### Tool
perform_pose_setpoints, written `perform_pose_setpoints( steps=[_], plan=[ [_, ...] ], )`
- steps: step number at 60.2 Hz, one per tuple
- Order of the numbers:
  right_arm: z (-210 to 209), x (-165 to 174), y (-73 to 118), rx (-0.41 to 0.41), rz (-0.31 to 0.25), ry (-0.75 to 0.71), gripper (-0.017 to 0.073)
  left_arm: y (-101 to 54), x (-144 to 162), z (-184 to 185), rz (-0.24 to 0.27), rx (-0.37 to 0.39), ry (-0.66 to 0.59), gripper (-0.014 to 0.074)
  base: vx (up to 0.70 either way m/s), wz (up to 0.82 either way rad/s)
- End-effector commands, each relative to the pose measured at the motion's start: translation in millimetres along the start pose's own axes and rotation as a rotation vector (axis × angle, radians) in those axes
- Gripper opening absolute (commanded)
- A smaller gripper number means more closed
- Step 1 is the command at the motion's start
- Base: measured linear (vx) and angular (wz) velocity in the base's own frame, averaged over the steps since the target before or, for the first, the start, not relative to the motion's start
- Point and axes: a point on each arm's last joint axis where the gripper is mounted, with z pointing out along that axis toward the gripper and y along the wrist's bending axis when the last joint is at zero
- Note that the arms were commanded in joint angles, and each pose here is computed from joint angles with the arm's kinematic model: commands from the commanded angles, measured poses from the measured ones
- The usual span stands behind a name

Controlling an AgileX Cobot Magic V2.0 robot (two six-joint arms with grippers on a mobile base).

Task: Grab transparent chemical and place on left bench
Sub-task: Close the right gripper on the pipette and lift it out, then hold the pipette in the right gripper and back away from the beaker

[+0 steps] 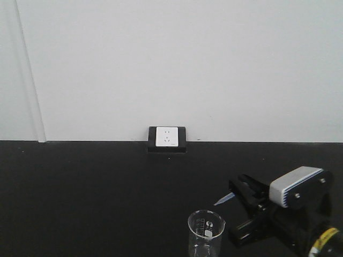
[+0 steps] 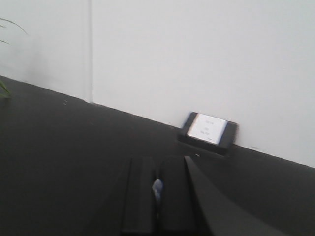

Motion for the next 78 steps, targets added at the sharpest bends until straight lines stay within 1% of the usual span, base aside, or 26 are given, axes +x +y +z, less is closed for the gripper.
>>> perform_pose_setpoints(
  steps=[1, 4, 8, 16, 17, 18, 78],
  plan=[
    [-31, -39, -2.3, 0.047, -0.018, -0.042, -0.0004, 0.1, -3, -1, -0.009, -0.002, -0.081, -0.0003, 0.00, 0.00],
    [-49, -46, -3.4, 0.076, -0.024, 0.012, -0.0003, 0.1, -3, -1, -0.009, -0.002, -0.081, -0.0003, 0.00, 0.00],
    [-71, -56, -3.8, 0.106, -0.030, 0.039, -0.0003, 0.1, -3, -1, -0.009, -0.002, -0.081, -0.0003, 0.00, 0.00],
    [-108, -68, -3.5, 0.151, -0.033, 0.054, -0.0003, 0.1, -3, -1, -0.009, -0.002, -0.081, -0.0003, 0.00, 0.00],
    [-127, -73, -2.9, 0.170, -0.039, 0.048, -0.0003, 0.1, -3, -1, -0.009, -0.002, -0.081, -0.0003, 0.00, 0.00],
    [-129, -74, -2.7, 0.172, -0.039, 0.044, -0.0003, 0.1, -3, -1, -0.009, -0.002, -0.081, -0.0003, 0.00, 0.00],
    [-132, -75, -2.5, 0.174, -0.042, 0.033, -0.0003, 0.1, -3, -1, -0.009, -0.002, -0.081, -0.0003, 0.00, 0.00]
  ],
)
